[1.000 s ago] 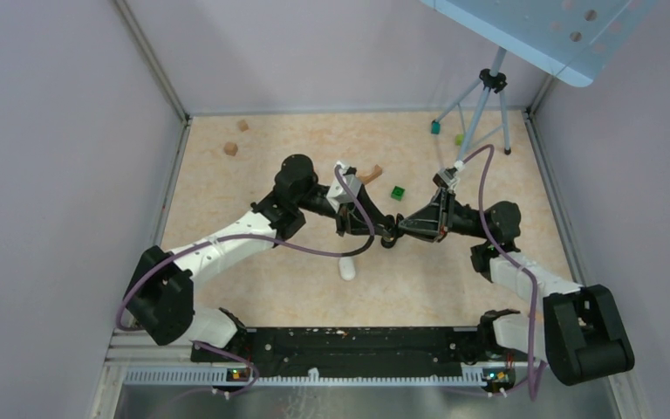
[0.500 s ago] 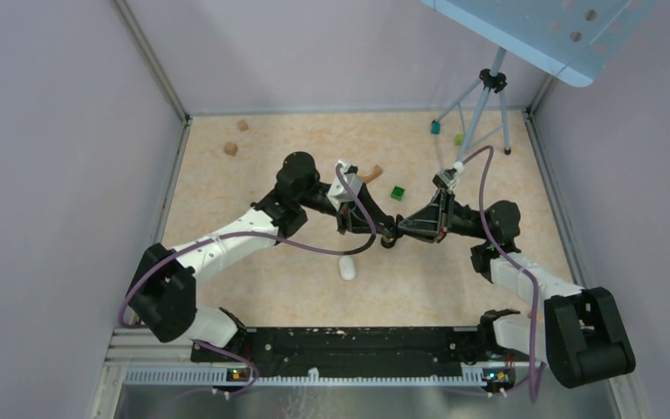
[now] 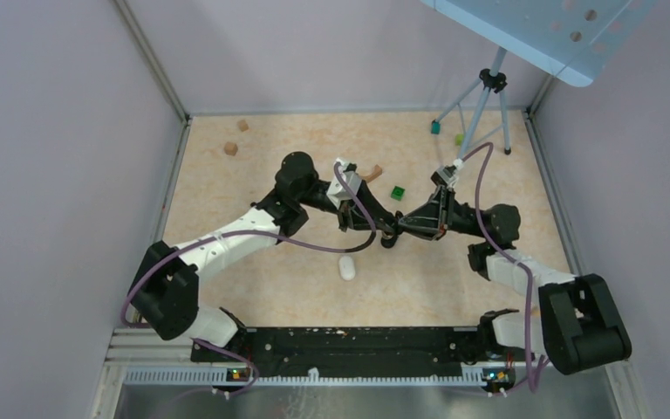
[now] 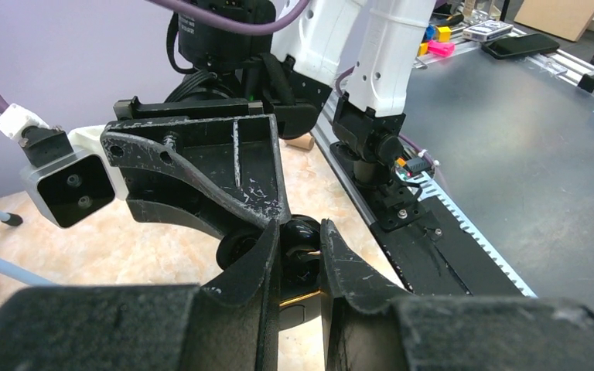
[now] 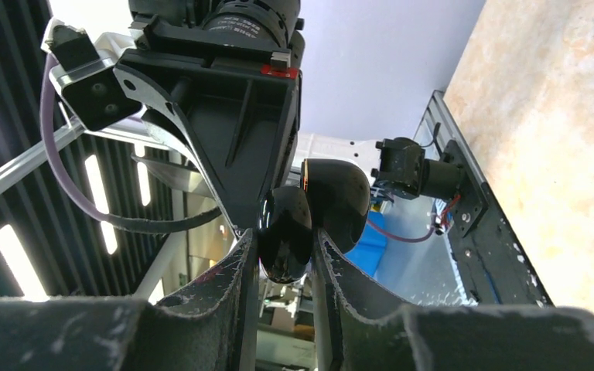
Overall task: Insert the wireless bluetooth earbuds into the charging case
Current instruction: Insert the right earbud into the right side groove of the charging case.
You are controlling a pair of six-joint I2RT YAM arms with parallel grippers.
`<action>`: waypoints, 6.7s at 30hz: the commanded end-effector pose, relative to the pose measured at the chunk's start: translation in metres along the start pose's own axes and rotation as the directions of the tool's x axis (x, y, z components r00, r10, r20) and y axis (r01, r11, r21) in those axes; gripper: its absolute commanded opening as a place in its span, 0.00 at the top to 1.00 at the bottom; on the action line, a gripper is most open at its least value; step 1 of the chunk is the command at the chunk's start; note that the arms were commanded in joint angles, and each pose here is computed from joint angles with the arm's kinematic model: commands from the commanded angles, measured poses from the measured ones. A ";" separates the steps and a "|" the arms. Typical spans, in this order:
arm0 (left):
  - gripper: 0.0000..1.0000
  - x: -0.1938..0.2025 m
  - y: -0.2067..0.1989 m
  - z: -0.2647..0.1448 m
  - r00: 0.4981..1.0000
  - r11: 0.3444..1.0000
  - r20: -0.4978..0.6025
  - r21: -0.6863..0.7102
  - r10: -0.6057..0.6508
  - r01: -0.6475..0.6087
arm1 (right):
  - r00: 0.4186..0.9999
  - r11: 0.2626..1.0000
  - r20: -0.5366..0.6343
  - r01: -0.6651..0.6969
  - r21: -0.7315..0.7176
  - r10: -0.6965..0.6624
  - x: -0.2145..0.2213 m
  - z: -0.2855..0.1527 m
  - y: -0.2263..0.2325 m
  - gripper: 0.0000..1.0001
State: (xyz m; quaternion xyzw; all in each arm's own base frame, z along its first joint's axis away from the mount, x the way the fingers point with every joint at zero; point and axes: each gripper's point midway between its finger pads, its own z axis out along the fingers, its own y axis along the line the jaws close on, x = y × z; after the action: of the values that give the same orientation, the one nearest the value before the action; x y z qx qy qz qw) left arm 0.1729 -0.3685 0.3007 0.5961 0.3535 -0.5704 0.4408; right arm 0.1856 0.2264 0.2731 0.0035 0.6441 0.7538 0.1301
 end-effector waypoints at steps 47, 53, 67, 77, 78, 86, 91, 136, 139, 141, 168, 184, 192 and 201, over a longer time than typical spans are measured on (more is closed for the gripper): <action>1.00 0.012 0.023 -0.011 0.998 0.978 -0.052 -0.209 -0.022 0.011 | 0.994 0.981 -0.010 0.108 -0.164 -0.111 0.002 0.003 0.039 1.00; 1.00 0.011 0.026 -0.013 0.998 0.971 -0.049 -0.240 -0.026 0.014 | 0.994 0.980 -0.003 0.103 -0.168 -0.105 0.001 0.003 0.037 1.00; 1.00 0.019 0.026 -0.020 0.996 0.952 -0.060 -0.302 -0.071 0.049 | 0.996 0.981 0.011 0.088 -0.172 -0.087 -0.002 0.003 0.034 1.00; 1.00 0.025 0.020 -0.017 0.992 0.958 -0.049 -0.270 -0.115 0.098 | 0.994 0.977 0.014 0.106 -0.187 -0.105 -0.002 0.003 0.040 1.00; 1.00 0.025 0.020 -0.017 0.992 0.957 -0.045 -0.272 -0.115 0.099 | 0.994 0.976 0.015 0.107 -0.188 -0.106 -0.002 0.003 0.040 1.00; 1.00 0.031 0.020 -0.021 0.984 0.929 0.013 -0.328 -0.179 0.173 | 0.993 0.972 0.042 0.115 -0.205 -0.109 -0.005 0.002 0.041 1.00; 1.00 0.035 0.019 -0.024 0.984 0.919 0.011 -0.356 -0.177 0.169 | 0.991 0.970 0.025 0.130 -0.207 -0.128 -0.002 0.003 0.045 1.00; 1.00 0.022 0.002 -0.026 0.932 0.861 0.094 -0.359 -0.351 0.361 | 0.940 0.917 0.055 0.342 -0.204 -0.338 0.011 0.005 0.034 1.00; 1.00 0.022 0.003 -0.025 0.928 0.859 0.095 -0.354 -0.361 0.371 | 0.939 0.914 0.048 0.344 -0.215 -0.342 0.009 0.008 0.036 1.00; 1.00 0.022 0.003 -0.025 0.928 0.859 0.097 -0.355 -0.360 0.370 | 0.937 0.912 0.049 0.348 -0.218 -0.345 0.008 0.010 0.036 1.00; 1.00 0.028 0.030 -0.034 0.947 0.821 0.078 -0.480 -0.311 0.309 | 0.954 0.940 0.087 0.297 -0.169 -0.286 -0.017 0.024 0.002 0.75; 1.00 0.079 0.056 -0.031 0.936 0.796 0.029 -0.517 -0.351 0.315 | 0.959 0.950 0.073 0.283 -0.129 -0.275 -0.041 0.044 -0.033 0.75; 1.00 0.087 0.062 -0.033 0.931 0.793 0.023 -0.515 -0.365 0.324 | 0.960 0.950 0.007 0.279 -0.140 -0.280 -0.025 0.048 -0.034 0.68; 1.00 0.085 0.066 -0.039 0.932 0.786 0.023 -0.530 -0.362 0.318 | 0.963 0.952 0.016 0.270 -0.145 -0.271 -0.024 0.048 -0.031 0.83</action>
State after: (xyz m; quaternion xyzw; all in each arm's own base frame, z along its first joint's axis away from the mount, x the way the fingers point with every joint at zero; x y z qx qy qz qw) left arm 0.2509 -0.3545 0.2140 0.3899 0.6305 -0.5019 0.4456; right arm 0.2599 0.2586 0.1984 0.0560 0.6575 0.7329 0.1656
